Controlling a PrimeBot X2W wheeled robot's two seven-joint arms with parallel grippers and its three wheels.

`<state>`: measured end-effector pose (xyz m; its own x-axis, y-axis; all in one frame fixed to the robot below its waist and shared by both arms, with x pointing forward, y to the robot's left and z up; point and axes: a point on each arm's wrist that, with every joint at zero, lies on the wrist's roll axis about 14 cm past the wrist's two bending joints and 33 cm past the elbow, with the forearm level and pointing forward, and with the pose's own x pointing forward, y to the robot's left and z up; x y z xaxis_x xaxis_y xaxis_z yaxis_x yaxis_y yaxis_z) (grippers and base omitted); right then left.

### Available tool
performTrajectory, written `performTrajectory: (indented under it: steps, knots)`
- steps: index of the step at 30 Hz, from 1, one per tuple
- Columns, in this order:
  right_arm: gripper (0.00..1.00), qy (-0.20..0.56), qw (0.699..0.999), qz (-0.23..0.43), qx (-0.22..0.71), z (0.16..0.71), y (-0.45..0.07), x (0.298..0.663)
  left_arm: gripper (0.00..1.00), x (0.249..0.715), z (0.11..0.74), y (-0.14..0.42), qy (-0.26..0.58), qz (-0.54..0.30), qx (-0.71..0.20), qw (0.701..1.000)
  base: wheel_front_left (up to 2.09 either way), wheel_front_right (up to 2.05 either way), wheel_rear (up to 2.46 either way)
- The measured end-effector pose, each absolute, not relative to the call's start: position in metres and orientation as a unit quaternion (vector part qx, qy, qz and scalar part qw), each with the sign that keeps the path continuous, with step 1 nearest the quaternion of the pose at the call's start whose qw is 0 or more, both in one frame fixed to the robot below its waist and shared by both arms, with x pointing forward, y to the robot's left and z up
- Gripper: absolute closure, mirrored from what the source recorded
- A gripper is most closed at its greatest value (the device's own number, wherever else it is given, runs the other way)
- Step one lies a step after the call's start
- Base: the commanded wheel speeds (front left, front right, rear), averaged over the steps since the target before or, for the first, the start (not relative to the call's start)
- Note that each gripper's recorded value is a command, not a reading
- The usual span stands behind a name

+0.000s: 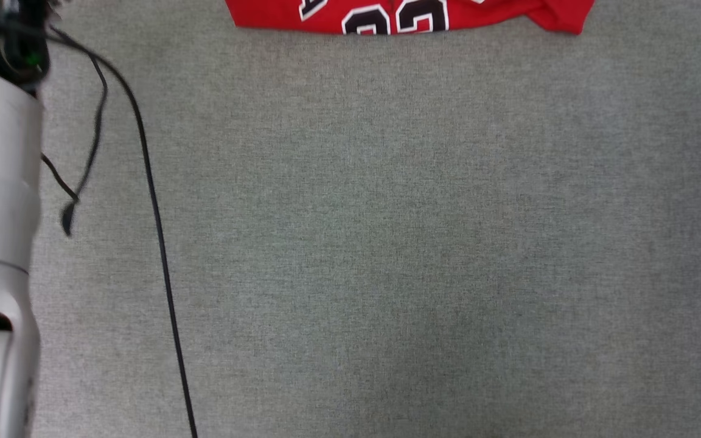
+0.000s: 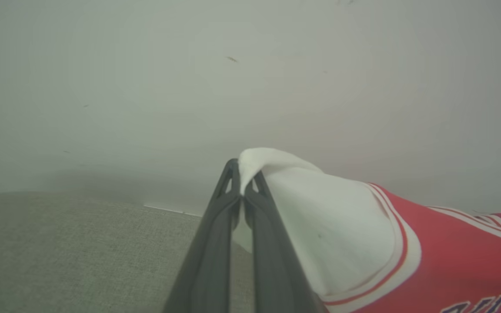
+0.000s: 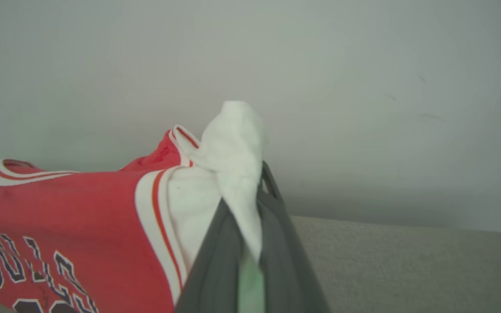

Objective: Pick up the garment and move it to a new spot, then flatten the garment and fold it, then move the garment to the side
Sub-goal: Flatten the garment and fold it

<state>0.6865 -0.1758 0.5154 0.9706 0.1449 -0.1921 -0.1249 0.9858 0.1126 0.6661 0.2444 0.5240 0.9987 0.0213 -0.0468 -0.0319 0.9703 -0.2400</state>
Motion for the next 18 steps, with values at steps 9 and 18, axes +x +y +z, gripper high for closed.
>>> performTrajectory:
  steps: [9,18]
  knots:
    - [1.0,0.169,0.979,0.074,0.082,0.447,-0.182,0.612,1.0,0.599,0.463,0.245,0.067,0.026,-0.16,0.985,0.0,0.0,0.0]
    - [1.0,0.187,0.974,0.075,0.101,0.434,-0.194,0.532,1.0,0.514,0.433,0.241,0.102,0.02,-0.158,0.982,0.0,0.0,0.0]
